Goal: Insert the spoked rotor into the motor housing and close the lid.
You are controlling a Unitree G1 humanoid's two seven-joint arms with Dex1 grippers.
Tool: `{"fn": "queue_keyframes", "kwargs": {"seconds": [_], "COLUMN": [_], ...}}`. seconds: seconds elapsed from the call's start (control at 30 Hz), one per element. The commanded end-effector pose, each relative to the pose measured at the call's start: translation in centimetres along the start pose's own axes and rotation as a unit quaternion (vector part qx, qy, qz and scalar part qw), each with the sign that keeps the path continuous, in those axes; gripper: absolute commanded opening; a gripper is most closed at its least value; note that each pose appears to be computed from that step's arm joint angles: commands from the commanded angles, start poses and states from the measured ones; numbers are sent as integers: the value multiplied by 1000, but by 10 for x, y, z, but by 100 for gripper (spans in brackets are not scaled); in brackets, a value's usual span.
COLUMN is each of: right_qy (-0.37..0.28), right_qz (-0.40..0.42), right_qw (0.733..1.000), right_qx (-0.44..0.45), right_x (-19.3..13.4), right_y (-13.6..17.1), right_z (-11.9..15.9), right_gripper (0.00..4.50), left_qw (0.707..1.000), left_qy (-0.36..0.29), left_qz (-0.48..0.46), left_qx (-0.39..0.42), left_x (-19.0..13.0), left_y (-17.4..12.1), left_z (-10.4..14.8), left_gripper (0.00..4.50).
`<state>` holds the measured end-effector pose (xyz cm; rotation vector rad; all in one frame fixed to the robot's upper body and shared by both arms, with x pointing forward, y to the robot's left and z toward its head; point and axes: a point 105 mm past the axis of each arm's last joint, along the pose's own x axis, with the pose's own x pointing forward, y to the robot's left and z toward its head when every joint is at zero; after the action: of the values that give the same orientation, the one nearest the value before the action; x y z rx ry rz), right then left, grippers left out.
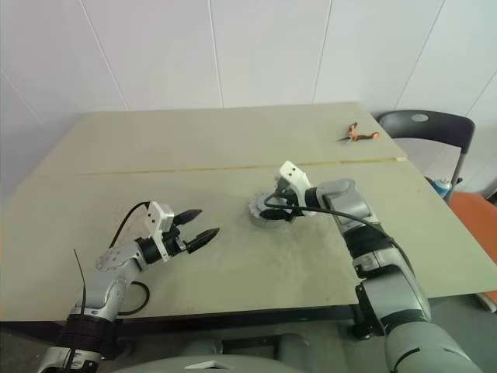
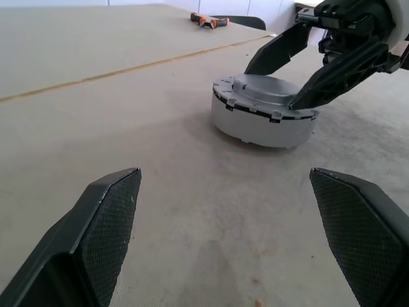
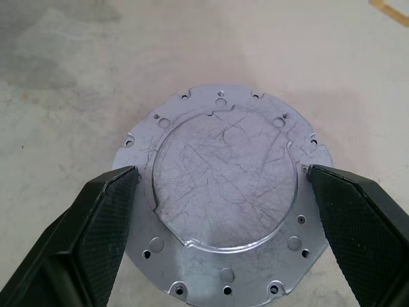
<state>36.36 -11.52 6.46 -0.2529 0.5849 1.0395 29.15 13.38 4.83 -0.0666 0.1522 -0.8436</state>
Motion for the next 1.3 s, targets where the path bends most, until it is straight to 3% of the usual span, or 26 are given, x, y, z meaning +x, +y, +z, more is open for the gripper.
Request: {"fn": "queue_keyframes", "kwargs": {"seconds": [0.03,0.5,0.97,1.3], "right_qy": [51,0,-8,-29], "right_qz": [6,22,104,28], "right_qw": [997,997,992,998], "right_qx": [59,68,75,54], "right_x": [10,19,16,24], "right_y": [5,9,34,16], "right_z": [-49,-39,-39,-30], "right_gripper": [447,447,447,447], "left_qw": [1000,999,999,999], "left_qy": [-12,-10,4,3], "left_qz": [-7,-13,-11,-16], "left_qx": [27,33,34,39], "left_x": [2,8,5,7], "left_y": [1,-5,4,2], "left_z": [12,25,8,13], "left_gripper": [450,450,450,450]}}
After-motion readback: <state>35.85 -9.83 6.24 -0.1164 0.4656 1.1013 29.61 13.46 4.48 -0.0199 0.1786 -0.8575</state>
